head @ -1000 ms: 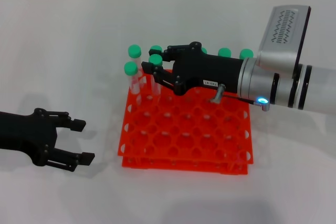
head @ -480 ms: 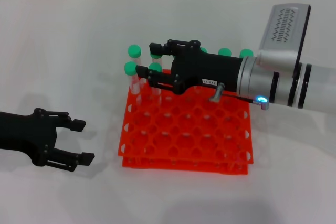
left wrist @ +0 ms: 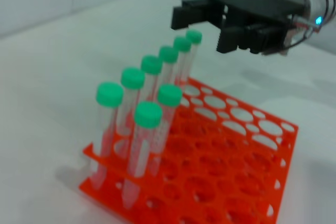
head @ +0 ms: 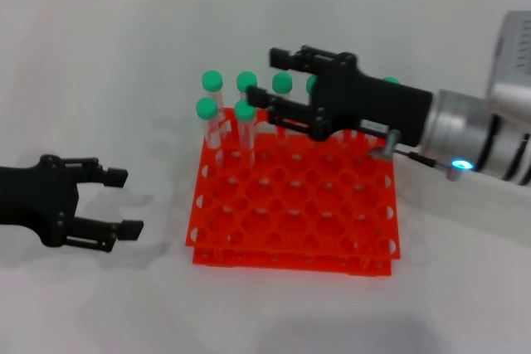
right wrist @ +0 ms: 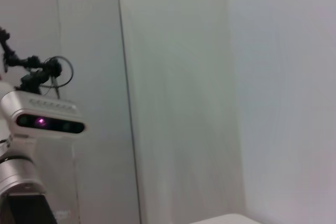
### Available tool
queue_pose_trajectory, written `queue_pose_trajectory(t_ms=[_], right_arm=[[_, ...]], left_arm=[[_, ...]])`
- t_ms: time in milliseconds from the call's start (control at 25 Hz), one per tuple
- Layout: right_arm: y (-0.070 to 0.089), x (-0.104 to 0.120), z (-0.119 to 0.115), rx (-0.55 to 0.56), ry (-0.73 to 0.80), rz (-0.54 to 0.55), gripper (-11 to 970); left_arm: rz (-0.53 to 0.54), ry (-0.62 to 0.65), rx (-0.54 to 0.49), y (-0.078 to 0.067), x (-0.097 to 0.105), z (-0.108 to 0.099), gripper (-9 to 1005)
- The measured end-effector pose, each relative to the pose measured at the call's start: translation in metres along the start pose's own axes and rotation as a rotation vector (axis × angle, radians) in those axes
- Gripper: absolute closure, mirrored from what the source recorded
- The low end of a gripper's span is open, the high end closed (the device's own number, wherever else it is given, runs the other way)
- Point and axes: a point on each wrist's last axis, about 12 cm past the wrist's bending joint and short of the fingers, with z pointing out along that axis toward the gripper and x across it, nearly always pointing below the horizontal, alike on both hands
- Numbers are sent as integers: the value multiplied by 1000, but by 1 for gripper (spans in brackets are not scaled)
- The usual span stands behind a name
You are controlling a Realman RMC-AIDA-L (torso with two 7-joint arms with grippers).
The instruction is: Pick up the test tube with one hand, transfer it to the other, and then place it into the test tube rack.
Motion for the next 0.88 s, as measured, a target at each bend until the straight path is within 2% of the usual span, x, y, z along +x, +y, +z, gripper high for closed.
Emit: queue_pose_trajectory(t_ms=[160,560,600,880], right_arm=[[-9,-1,-22,36,-9,16,342],[-35,-16,-94,46,142,38,345],[-36,-17,-101,38,163,39,346],[-39,-26,-145,12,248,38,349]], left_arm=[[-2,-62,-9,-1,-1,-2,114],[-26,-215,-35,-5,-4,-2,114],[-37,-269,-45,-7,-3,-3,114],[-63,-379,-32,-11,-2,1,114]])
